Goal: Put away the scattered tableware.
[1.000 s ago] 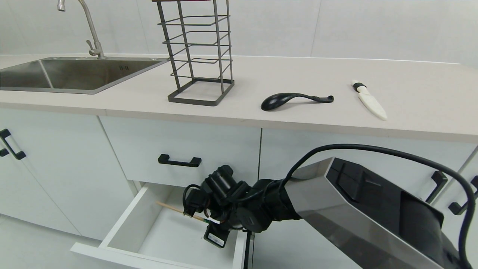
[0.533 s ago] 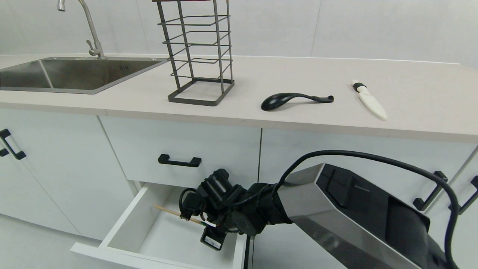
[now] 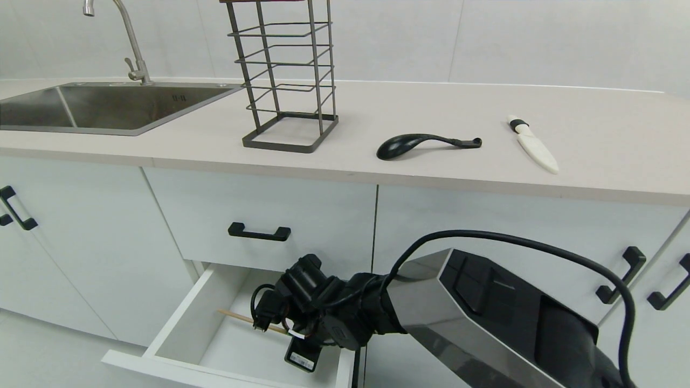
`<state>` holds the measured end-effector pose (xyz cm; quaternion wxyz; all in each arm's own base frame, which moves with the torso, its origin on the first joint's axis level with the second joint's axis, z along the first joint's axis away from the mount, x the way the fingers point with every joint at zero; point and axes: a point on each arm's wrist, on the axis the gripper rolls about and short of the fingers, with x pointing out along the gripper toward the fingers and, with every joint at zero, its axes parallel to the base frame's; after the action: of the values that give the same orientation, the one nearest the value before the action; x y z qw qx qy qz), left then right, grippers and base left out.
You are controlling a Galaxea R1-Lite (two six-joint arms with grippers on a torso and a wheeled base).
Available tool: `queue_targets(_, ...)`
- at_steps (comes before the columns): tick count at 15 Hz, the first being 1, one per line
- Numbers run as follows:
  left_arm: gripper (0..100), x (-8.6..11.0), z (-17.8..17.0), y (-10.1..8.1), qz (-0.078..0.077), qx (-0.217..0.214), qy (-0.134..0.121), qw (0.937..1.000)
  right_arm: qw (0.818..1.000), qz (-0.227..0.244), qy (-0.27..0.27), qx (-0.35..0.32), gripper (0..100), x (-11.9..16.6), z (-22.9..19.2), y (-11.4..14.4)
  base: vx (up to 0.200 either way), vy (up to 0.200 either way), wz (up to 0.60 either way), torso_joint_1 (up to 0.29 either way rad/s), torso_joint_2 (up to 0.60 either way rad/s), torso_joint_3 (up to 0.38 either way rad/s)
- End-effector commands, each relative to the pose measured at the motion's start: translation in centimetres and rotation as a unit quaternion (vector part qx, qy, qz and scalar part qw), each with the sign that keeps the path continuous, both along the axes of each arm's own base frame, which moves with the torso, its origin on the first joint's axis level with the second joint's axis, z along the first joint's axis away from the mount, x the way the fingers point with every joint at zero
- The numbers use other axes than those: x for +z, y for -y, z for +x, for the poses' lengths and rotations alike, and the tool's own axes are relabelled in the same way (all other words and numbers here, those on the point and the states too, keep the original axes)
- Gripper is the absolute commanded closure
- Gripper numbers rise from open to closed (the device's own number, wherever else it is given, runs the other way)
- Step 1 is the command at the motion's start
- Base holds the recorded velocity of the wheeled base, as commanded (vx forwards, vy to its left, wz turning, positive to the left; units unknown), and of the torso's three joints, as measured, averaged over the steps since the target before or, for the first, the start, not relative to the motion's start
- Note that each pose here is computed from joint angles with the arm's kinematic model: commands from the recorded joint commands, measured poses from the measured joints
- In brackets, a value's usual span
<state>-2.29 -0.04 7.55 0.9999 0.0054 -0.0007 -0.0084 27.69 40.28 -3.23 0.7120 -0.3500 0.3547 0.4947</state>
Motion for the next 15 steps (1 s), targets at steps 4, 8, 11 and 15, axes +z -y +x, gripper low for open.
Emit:
queue_targets(4,0,0.0,0.0,0.0,0.0,0.0,-0.001,1.0,1.0,-0.009,-0.004,0.005,100,-1.0,-0.1,-0.1,0.0,0.0,0.0,0.0,0.0,0.0)
queue_targets(8,0,0.0,0.0,0.0,0.0,0.0,-0.001,1.0,1.0,-0.016,-0.005,0.017,100,-1.3,-0.2,-0.5,0.0,0.0,0.0,0.0,0.0,0.0)
queue_targets(11,0,0.0,0.0,0.0,0.0,0.0,-0.001,1.0,1.0,-0.017,-0.007,0.017,0,-1.7,-0.1,-0.5,0.0,0.0,0.0,0.0,0.0,0.0)
queue_targets(15,0,0.0,0.0,0.0,0.0,0.0,-0.001,1.0,1.0,0.003,0.007,0.02,0,0.9,-0.2,-0.7,0.0,0.0,0.0,0.0,0.0,0.0)
